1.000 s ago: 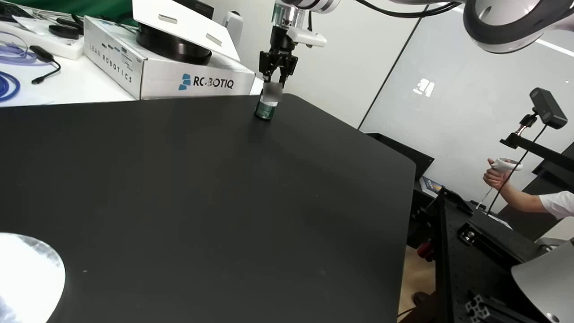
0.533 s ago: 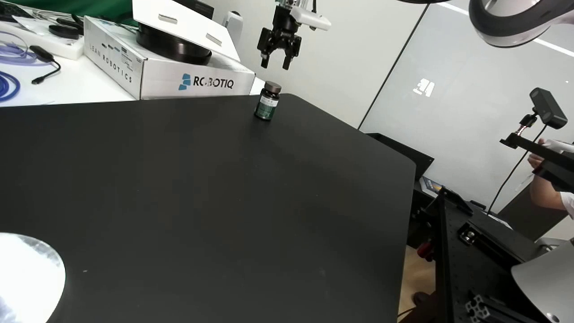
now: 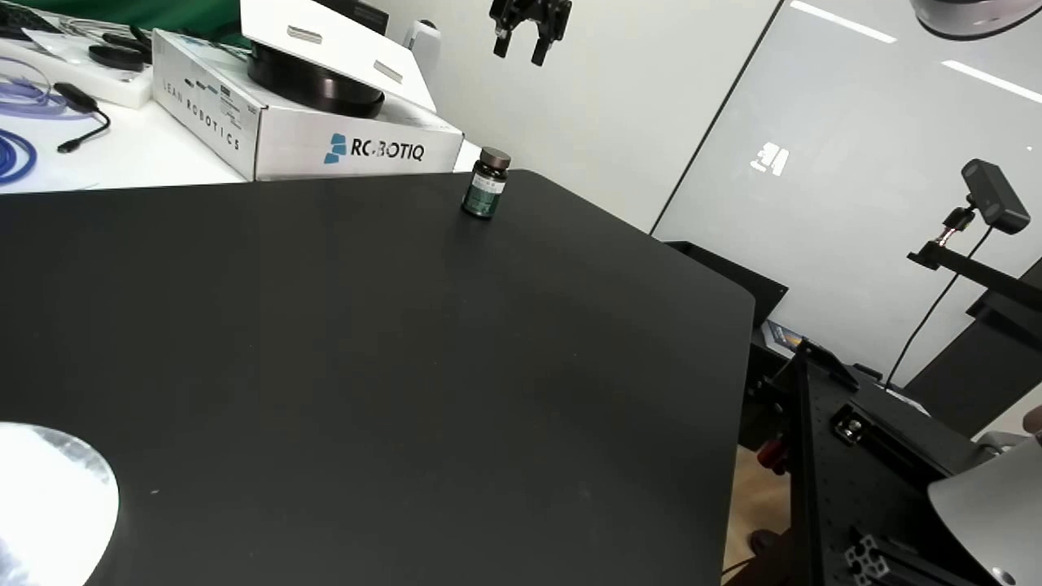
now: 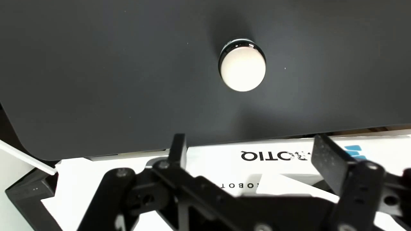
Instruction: Move the bottle forward
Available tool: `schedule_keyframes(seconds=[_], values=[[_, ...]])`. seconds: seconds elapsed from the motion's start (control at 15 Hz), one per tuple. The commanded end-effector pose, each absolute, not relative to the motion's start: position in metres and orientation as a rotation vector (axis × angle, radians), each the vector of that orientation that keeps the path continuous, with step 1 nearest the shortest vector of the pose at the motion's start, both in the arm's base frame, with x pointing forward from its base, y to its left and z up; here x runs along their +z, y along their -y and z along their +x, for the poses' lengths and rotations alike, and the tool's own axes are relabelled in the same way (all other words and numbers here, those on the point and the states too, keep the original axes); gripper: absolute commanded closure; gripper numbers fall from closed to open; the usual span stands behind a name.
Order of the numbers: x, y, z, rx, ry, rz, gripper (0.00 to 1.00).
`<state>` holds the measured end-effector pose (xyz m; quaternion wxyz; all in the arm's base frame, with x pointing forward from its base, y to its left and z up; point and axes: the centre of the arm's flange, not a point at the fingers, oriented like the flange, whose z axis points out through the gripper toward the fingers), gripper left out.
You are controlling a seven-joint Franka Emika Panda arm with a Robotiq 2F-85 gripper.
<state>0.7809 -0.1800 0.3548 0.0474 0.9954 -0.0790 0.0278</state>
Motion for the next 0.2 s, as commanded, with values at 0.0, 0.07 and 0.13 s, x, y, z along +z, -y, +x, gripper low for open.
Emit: schedule_keyframes(seconds=[0.0, 0.07, 0.13], values=[[0.3534, 0.1799, 0.7806, 0.079, 0.239, 3.037, 0.0], [0.3508, 0.18, 0.7802, 0.071, 0.238, 3.038, 0.0], [0.3488, 0.18, 0.7799, 0.065, 0.238, 3.039, 0.0]])
